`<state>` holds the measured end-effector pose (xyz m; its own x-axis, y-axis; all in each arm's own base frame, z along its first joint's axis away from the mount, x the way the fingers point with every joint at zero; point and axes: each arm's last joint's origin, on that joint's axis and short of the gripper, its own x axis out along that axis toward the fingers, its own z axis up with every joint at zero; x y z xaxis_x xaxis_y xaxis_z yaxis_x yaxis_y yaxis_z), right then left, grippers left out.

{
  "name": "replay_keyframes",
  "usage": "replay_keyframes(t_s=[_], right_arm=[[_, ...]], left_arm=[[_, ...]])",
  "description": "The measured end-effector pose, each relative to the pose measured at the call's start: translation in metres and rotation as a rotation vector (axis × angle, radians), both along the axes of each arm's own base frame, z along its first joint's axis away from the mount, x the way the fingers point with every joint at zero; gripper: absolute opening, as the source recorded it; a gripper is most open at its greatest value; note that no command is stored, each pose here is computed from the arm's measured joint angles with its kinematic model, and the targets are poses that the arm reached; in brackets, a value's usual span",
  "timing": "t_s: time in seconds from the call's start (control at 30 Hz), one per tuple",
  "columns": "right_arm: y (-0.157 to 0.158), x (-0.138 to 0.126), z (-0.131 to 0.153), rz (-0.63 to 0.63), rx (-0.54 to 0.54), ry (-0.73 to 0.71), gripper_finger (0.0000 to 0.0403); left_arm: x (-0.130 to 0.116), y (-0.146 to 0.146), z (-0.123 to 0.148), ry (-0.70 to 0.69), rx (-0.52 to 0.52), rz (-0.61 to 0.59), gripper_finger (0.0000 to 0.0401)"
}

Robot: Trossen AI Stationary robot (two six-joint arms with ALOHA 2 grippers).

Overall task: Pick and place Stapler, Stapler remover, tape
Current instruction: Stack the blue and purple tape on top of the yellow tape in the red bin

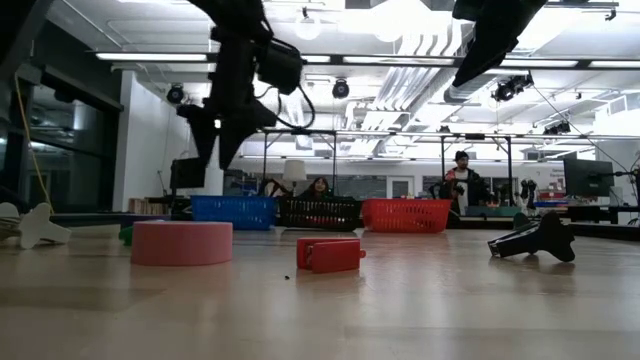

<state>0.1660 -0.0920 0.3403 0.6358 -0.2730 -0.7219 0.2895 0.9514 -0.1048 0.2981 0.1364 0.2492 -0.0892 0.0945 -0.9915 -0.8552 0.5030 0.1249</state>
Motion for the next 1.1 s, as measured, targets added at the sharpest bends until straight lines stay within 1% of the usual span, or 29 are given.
replay_keyframes(t_s=[0.07,0.2,0.4,0.53,0.63,0.87,1.0,1.1], right_arm=[[0.000,0.000,0.000,0.003,-0.002,0.001,0.0208],[0.000,0.000,0.000,0.004,-0.003,0.001,0.0208],[0.000,0.000,0.000,0.002,-0.001,0.000,0.0209],[0.000,0.000,0.000,0.000,0.001,0.000,0.0209],[0.000,0.000,0.000,0.000,0.001,0.000,0.0209],[0.000,0.000,0.000,-0.005,0.005,-0.002,0.0209],[0.000,0.000,0.000,-0.005,0.005,-0.003,0.0209],[0.000,0.000,0.000,-0.005,0.005,-0.003,0.0209]], left_arm=[[-0.006,-0.009,-0.002,-0.024,0.007,0.029,0.0211],[-0.019,-0.027,-0.012,-0.067,-0.017,0.085,0.0211],[-0.031,-0.048,-0.040,-0.080,-0.084,0.151,0.0211],[-0.038,-0.051,-0.058,-0.058,-0.098,0.185,0.0211],[-0.040,-0.051,-0.070,-0.081,-0.099,0.205,0.0211],[-0.049,-0.054,-0.090,-0.072,-0.107,0.209,0.0211],[-0.052,-0.056,-0.095,-0.077,-0.122,0.201,0.0209],[-0.052,-0.056,-0.096,-0.078,-0.131,0.184,0.0192]])
